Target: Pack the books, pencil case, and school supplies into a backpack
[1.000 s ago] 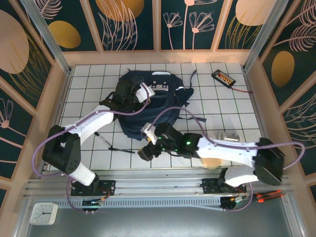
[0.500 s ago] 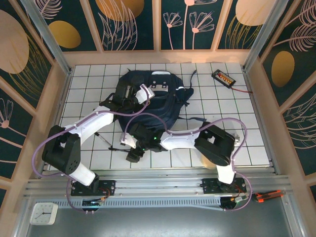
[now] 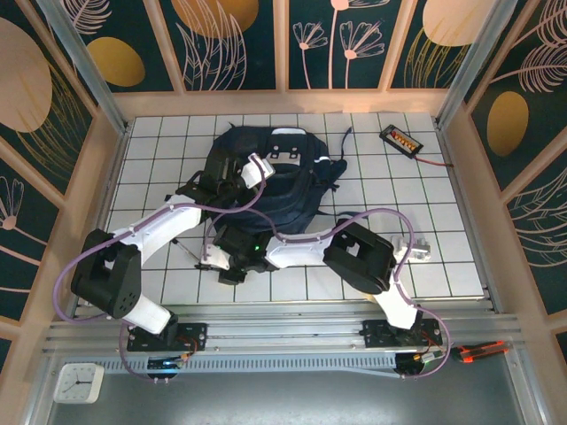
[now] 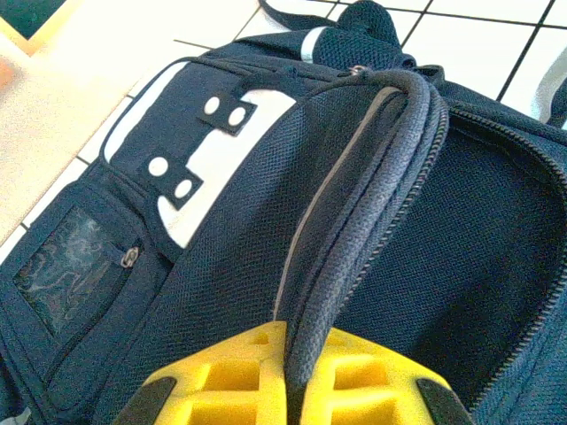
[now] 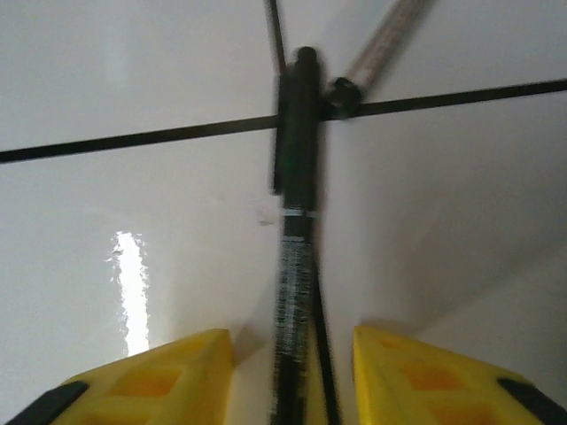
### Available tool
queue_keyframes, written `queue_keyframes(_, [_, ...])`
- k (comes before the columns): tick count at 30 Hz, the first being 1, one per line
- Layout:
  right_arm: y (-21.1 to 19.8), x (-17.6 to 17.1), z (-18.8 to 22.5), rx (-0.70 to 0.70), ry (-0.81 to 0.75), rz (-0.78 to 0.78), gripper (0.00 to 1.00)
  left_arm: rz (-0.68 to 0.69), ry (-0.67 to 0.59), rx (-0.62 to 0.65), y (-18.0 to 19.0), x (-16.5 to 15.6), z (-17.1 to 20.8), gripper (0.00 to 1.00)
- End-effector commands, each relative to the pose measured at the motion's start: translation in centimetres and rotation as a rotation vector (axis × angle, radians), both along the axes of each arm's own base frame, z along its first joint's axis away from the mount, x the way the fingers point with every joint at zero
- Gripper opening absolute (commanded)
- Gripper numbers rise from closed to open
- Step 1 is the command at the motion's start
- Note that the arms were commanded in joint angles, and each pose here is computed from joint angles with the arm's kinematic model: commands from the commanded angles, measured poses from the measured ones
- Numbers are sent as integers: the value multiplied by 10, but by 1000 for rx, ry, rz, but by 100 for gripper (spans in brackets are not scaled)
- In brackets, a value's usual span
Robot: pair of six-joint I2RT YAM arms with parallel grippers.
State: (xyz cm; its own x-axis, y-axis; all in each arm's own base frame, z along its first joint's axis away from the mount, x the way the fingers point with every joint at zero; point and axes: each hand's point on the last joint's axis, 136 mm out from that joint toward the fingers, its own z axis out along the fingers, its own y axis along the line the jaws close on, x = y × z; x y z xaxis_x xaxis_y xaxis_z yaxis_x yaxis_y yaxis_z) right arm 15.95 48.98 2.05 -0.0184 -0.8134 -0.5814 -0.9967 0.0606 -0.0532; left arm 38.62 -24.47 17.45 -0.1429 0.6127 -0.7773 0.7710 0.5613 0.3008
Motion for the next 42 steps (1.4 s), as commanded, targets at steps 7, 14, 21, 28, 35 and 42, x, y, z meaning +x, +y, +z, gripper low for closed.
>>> queue_keyframes(7, [-28,0,-16,-128,-97,-22,4,34,-82,-17,8,8,18,0])
queue_keyframes(14, [-31,13,62,62,-108,-151,0,61,-78,-43,6,15,24,0])
queue_keyframes(21, [-82,-21,170,402,222,-413,0,162,-92,-128,12,24,58,0])
queue_keyframes(28, [-129,-5,235,714,680,-771,0,230,-95,-245,20,16,82,0])
queue_keyframes(35, [-149,28,227,716,958,-999,0,234,-77,-311,20,7,87,0])
queue_keyframes(42, [-175,61,202,718,1091,-1192,0,191,-64,-349,15,-4,89,0])
